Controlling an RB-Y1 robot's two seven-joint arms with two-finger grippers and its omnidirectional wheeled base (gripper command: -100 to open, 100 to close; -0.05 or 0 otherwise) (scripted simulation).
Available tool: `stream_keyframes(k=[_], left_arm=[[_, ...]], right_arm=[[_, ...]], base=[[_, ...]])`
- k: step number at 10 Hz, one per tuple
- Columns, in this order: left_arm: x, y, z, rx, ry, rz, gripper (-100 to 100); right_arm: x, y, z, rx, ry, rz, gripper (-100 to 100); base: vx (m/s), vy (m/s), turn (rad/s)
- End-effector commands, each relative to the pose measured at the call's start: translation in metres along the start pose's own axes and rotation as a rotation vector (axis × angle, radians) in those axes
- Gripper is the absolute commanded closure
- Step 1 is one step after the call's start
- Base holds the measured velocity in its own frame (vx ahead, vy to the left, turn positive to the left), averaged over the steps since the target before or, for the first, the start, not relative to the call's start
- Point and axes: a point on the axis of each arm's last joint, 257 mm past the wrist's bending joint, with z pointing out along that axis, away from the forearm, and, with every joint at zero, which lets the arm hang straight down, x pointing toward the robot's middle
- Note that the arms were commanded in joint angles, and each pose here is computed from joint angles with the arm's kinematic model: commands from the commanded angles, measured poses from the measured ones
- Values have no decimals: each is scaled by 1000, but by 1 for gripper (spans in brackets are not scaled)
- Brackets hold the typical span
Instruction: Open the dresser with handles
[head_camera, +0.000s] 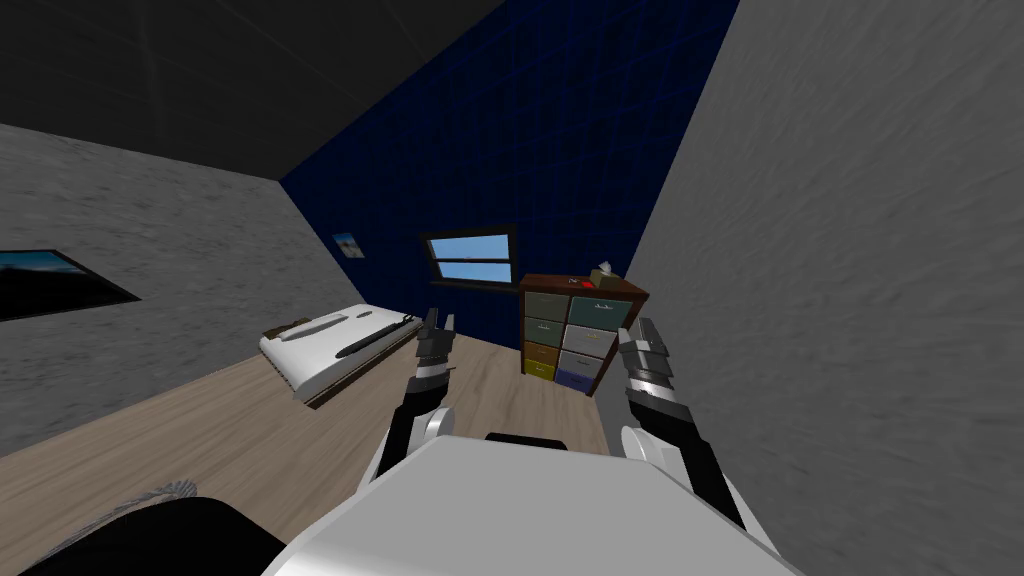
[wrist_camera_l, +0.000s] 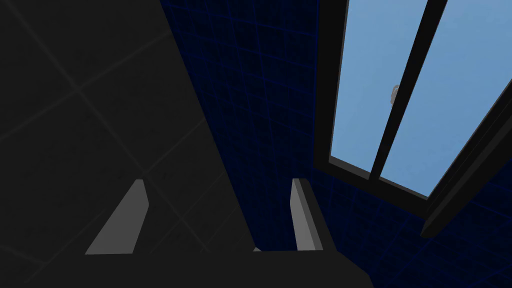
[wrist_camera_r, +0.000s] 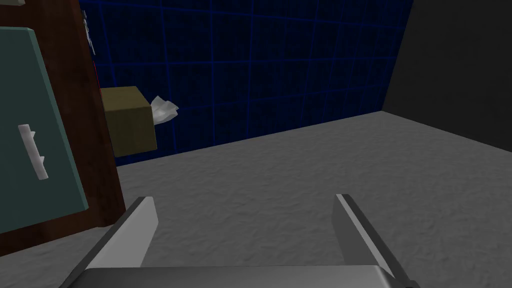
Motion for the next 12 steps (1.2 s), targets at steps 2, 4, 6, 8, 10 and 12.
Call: stream_keyframes(k=[2,4,6,8,10,12], left_arm=[[0,0,0,0,0,0,0],[0,0,0,0,0,0,0],[0,0,0,0,0,0,0],[0,0,0,0,0,0,0],[0,0,0,0,0,0,0],[0,0,0,0,0,0,0]], right_arm=[[0,0,0,0,0,0,0],[0,0,0,0,0,0,0],[0,0,0,0,0,0,0],[0,0,0,0,0,0,0],[2,1,1,-3,38,-42,-100],[5,1,1,-6,92,-120,-100]], base=[[0,0,0],[0,0,0],[0,0,0],[0,0,0],[8,3,-4],[30,25,-14]])
